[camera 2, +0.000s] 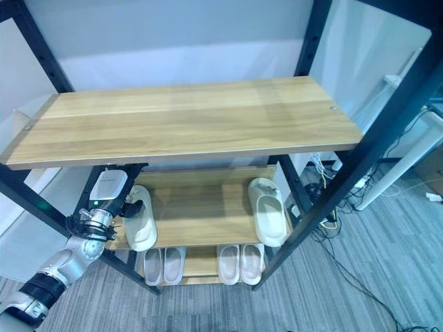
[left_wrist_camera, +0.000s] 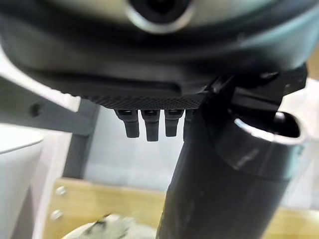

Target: Arrange the slippers neatly on the shoe rack.

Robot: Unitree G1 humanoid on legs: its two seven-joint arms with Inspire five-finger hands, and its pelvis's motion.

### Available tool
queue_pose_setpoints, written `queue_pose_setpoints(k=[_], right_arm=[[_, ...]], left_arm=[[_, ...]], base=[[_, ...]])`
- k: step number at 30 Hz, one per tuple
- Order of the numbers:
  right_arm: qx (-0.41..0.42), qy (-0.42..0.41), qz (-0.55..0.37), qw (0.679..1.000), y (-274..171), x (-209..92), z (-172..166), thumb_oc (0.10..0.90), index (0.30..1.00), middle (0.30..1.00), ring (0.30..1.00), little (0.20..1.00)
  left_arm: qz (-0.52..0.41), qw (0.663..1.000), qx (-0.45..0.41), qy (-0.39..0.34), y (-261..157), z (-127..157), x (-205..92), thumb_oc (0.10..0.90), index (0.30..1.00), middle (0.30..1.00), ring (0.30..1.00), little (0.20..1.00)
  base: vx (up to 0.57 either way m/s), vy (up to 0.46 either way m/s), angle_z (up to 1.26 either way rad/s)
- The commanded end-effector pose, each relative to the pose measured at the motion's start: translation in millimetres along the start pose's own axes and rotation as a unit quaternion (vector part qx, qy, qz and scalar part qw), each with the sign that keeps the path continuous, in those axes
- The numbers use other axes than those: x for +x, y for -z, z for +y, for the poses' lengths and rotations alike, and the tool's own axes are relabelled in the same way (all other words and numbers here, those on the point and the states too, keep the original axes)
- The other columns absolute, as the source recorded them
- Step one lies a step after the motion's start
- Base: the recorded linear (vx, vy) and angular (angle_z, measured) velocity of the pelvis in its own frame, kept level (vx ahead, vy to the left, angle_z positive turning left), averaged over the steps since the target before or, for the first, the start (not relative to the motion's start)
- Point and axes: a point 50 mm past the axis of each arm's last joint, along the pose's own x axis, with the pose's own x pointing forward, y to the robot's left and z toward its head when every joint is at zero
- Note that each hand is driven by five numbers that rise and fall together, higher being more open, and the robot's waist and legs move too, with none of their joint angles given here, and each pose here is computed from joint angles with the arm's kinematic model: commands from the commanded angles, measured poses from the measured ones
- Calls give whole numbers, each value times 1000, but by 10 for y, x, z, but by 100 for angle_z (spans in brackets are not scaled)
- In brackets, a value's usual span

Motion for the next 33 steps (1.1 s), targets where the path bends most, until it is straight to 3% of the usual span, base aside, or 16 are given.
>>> queue_pose_setpoints(k=[1, 16, 17, 18, 22, 33], right_arm=[[-11, 30, -15, 999, 11, 1, -110, 800, 900, 900, 900, 900], [-10, 31, -22, 999, -49, 20, -107, 800, 900, 900, 900, 900], [-11, 33, -25, 999, -74, 30, -125, 800, 900, 900, 900, 900], [-11, 34, -25, 999, -75, 31, -127, 800, 900, 900, 900, 900], [-7, 39, -29, 999, -134, 58, -162, 800, 900, 900, 900, 900], [-8, 45, -14, 999, -80, 58, -179, 800, 900, 900, 900, 900]], left_arm=[[-16, 992, 36, -118, -7, 547, 395, 800, 900, 900, 900, 900], [-4, 995, 67, -71, -28, 283, 408, 800, 900, 900, 900, 900], [6, 996, 57, -62, -23, 235, 420, 467, 401, 401, 401, 401], [6, 996, 56, -62, -26, 234, 424, 400, 300, 300, 300, 300], [14, 998, 13, -52, -97, 205, 500, 400, 300, 300, 300, 300], [-26, 999, 17, -21, -345, 13, 547, 400, 300, 300, 300, 300]], base=[[0, 0, 0], [2, -1, 0], [0, 0, 0], [0, 0, 0], [0, 0, 0], [0, -1, -1]])
